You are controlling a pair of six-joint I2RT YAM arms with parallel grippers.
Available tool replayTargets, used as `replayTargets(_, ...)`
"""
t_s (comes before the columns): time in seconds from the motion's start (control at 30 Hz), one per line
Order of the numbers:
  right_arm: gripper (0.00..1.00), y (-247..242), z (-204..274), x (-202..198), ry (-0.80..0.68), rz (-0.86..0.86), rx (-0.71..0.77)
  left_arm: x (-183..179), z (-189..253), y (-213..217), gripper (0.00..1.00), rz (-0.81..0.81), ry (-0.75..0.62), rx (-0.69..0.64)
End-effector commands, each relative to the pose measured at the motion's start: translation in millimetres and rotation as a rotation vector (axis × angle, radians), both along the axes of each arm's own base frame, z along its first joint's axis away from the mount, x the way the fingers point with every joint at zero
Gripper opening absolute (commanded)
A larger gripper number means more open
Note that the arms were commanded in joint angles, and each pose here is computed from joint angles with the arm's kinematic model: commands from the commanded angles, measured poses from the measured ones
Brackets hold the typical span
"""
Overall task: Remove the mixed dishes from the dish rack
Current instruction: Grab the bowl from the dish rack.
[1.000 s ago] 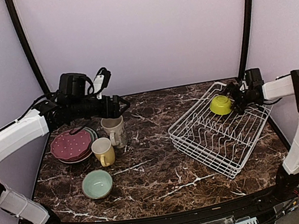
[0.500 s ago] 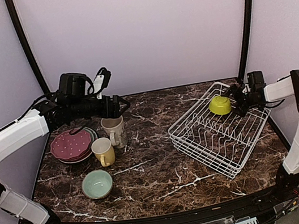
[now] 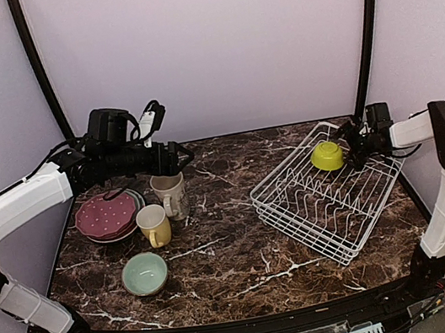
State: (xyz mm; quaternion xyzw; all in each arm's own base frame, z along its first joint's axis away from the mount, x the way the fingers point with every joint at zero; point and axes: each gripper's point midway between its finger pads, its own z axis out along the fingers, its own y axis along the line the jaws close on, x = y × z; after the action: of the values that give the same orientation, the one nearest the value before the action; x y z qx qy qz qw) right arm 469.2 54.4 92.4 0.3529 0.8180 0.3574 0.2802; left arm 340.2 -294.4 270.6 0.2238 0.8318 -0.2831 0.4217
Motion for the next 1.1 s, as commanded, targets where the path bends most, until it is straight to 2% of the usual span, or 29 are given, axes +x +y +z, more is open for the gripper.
replayTargets(0.0,0.99,1.5,-29.2,-18.4,0.185,-0.055,0.004,-1.8,-0.3,1.8,0.80,-0.002,0.013,-0.007)
replayTargets(0.27,0.99,10.0,-27.2,-31.5,0.262,-0.076,-0.053,-2.1,2.8,3.2,0.80,0.002,0.006,-0.010)
replayTargets(0.53,0.99,7.0,-31.8,-36.3,0.275,-0.085,-0.071,-3.2,4.7,3.2,0.80,-0.001,0.004,-0.016)
replayTargets(0.7,0.99,-2.4,-30.1,-40.4,0.258,-0.134,-0.098,-2.9,3.6,3.0,0.80,0.000,0.007,-0.015)
replayTargets(1.07,0.97,10.4,-31.8,-19.7,0.185,-0.112,-0.078,-1.4,2.0,3.0,0.80,0.000,0.017,-0.025)
